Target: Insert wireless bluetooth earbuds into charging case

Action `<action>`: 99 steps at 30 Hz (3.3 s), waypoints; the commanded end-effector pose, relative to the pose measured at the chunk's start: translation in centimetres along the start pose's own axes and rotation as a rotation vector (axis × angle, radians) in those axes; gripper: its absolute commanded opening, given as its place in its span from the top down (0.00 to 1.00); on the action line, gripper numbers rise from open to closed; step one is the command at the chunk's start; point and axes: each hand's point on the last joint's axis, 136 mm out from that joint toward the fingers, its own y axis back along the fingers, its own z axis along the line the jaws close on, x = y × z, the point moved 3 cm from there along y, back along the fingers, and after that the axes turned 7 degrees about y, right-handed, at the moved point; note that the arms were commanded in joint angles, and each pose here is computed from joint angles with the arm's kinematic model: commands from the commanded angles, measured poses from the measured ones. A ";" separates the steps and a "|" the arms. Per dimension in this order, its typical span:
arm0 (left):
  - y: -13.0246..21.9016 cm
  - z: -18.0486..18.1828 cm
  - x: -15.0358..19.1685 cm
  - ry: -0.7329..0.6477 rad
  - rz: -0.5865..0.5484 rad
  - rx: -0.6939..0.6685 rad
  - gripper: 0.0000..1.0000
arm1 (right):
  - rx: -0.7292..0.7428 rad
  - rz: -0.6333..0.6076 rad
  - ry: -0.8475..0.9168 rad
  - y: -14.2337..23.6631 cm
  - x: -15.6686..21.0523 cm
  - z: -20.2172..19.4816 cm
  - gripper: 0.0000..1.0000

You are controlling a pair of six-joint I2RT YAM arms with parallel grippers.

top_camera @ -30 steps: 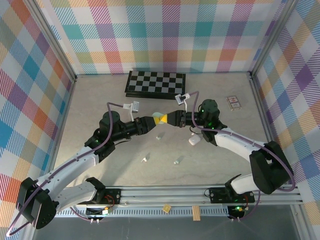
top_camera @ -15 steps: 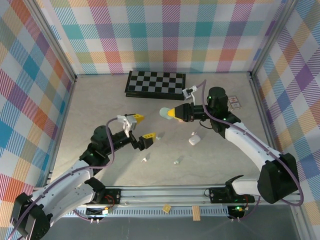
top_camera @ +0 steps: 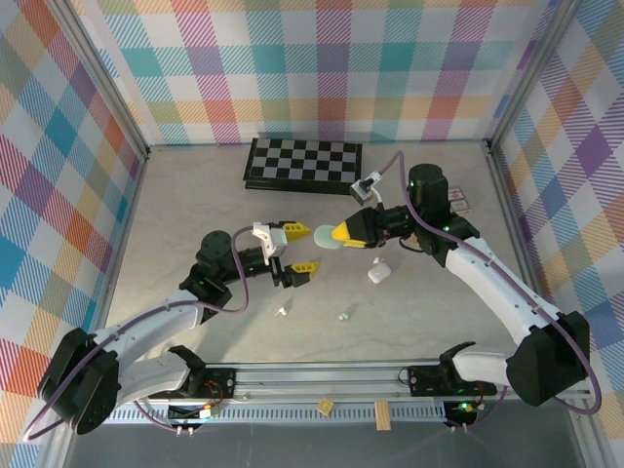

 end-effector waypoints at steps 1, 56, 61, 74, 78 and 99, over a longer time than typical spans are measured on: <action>-0.5 -2.0 -4.2 -0.063 -0.116 0.177 0.28 | -0.043 0.053 -0.008 -0.1 0.9 1.5 1.00; -1.8 -3.9 -5.2 -0.051 -0.127 0.348 0.53 | -0.029 0.072 -0.048 -1.9 0.2 -0.4 1.00; -1.9 -3.9 -5.1 -0.049 -0.124 0.349 0.61 | -0.029 0.070 -0.046 -1.9 0.3 -0.4 1.00; -2.1 -3.6 -4.7 -0.050 -0.122 0.342 0.54 | -0.057 0.054 -0.037 -2.0 -0.2 0.1 1.00; -2.1 -3.5 -4.5 -0.049 -0.122 0.340 0.56 | -0.057 0.051 -0.040 -1.9 -0.2 -0.1 1.00; -2.1 -3.2 -4.3 0.001 -0.122 0.312 0.71 | 0.006 -0.004 0.012 -1.4 -0.7 0.3 0.46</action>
